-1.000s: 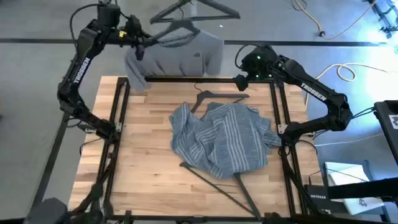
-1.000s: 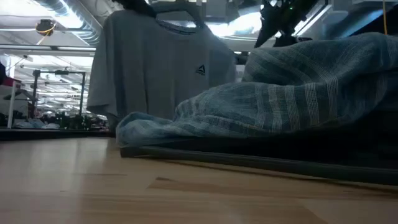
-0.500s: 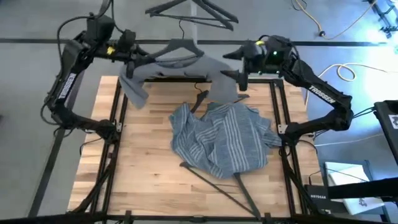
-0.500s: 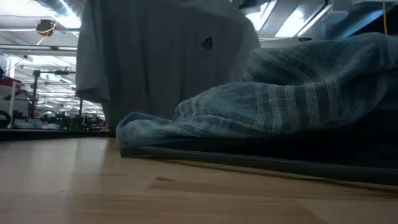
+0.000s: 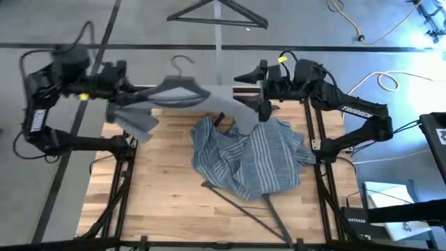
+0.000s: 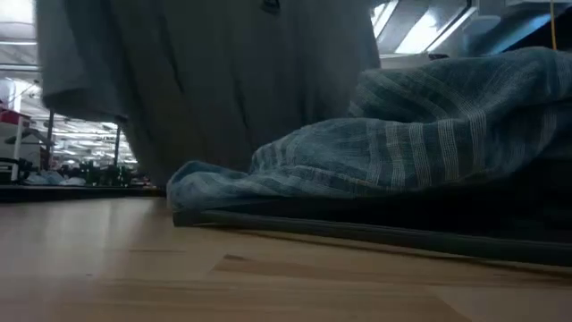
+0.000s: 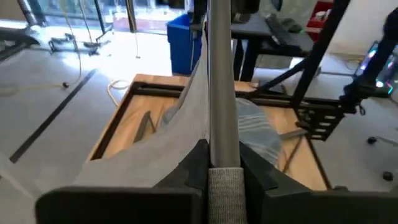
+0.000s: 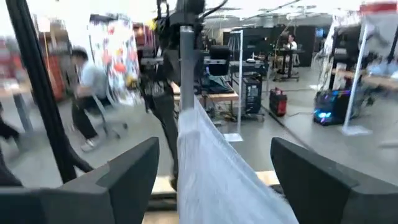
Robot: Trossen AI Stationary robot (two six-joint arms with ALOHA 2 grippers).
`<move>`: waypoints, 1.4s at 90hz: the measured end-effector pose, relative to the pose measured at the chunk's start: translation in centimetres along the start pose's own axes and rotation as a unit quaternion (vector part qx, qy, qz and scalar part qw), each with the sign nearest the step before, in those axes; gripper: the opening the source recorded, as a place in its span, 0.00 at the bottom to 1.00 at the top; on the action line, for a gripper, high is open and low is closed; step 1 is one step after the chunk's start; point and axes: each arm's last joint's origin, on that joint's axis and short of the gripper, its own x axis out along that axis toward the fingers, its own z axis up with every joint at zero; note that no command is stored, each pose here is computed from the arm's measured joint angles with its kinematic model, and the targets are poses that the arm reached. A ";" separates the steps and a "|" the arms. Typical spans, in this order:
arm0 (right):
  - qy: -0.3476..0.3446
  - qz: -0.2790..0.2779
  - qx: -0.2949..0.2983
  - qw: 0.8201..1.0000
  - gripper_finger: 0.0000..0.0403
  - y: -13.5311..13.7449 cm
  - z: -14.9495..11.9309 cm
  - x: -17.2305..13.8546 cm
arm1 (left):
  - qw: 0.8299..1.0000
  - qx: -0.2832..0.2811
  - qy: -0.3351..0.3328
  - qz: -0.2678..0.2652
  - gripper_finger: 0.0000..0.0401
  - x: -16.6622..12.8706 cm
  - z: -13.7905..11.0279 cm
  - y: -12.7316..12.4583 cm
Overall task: Unhang clothes
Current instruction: Unhang the shirt
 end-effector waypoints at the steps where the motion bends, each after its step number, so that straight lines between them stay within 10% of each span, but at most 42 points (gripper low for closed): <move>1: 0.000 0.001 0.004 1.000 0.72 0.2 -0.1 0.2 | 1.000 0.001 -0.002 0.001 0.07 -0.2 0.0 -0.1; 51: 0.006 -0.034 0.060 0.998 0.72 7.5 -5.2 6.2 | 0.994 0.015 -0.081 0.068 0.07 -1.8 -6.3 -1.3; 80: 0.024 -0.059 0.082 0.995 0.72 7.7 -2.5 5.4 | 0.986 -0.089 -0.122 0.066 0.07 2.6 -12.9 -0.2; 112: 0.210 -0.176 0.056 0.960 0.72 4.7 -1.0 2.2 | 0.972 -0.184 -0.139 0.042 0.06 8.1 -19.6 1.1; 126: 0.247 -0.089 0.087 0.961 0.72 3.9 -1.3 2.2 | 0.971 -0.183 -0.144 0.060 0.06 10.9 -21.5 1.6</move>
